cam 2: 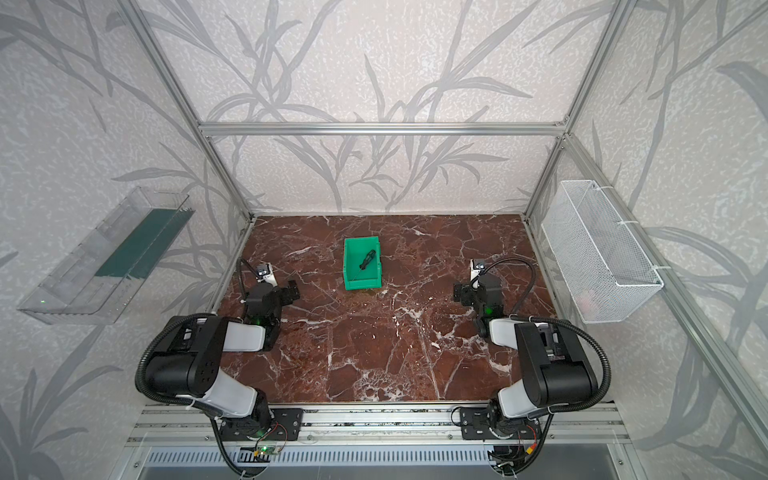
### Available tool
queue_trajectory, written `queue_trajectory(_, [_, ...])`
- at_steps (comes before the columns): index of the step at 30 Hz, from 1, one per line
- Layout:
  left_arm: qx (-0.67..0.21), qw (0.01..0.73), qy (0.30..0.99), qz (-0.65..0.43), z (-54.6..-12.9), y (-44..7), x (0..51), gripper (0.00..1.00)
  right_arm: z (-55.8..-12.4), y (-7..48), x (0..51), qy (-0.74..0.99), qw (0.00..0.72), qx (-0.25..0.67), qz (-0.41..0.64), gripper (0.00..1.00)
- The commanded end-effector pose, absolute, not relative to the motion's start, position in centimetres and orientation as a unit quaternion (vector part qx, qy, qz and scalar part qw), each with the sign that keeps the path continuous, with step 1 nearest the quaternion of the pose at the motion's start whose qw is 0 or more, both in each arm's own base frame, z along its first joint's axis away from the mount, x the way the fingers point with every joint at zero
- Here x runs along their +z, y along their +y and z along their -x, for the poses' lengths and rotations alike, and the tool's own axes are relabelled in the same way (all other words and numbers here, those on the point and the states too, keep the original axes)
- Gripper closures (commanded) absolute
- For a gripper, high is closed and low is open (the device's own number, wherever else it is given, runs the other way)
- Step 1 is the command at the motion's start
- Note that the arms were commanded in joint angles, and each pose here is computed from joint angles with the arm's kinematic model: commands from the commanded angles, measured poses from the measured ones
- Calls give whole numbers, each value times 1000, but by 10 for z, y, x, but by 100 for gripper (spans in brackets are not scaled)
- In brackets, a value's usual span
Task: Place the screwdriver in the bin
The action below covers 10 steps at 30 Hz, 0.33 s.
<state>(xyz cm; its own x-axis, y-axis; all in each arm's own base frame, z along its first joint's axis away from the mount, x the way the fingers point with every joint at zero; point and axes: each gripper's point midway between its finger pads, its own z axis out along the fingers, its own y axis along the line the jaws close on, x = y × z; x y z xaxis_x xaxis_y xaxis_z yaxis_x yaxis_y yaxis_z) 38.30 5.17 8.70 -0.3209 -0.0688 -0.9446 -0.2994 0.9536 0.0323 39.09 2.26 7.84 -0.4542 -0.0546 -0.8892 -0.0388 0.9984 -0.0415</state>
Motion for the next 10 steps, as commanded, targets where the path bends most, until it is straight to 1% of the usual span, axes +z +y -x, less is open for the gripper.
queue_trajectory(1, [114, 586, 794, 112, -389, 55, 99, 1, -396, 25, 87, 844, 536, -3, 28, 1])
queue_trajectory(5, [124, 587, 793, 104, -387, 50, 99, 1, -396, 25, 87, 844, 536, -3, 28, 1])
queue_trajectory(10, [117, 581, 798, 114, -389, 54, 97, 1, -395, 25, 87, 844, 535, -3, 29, 1])
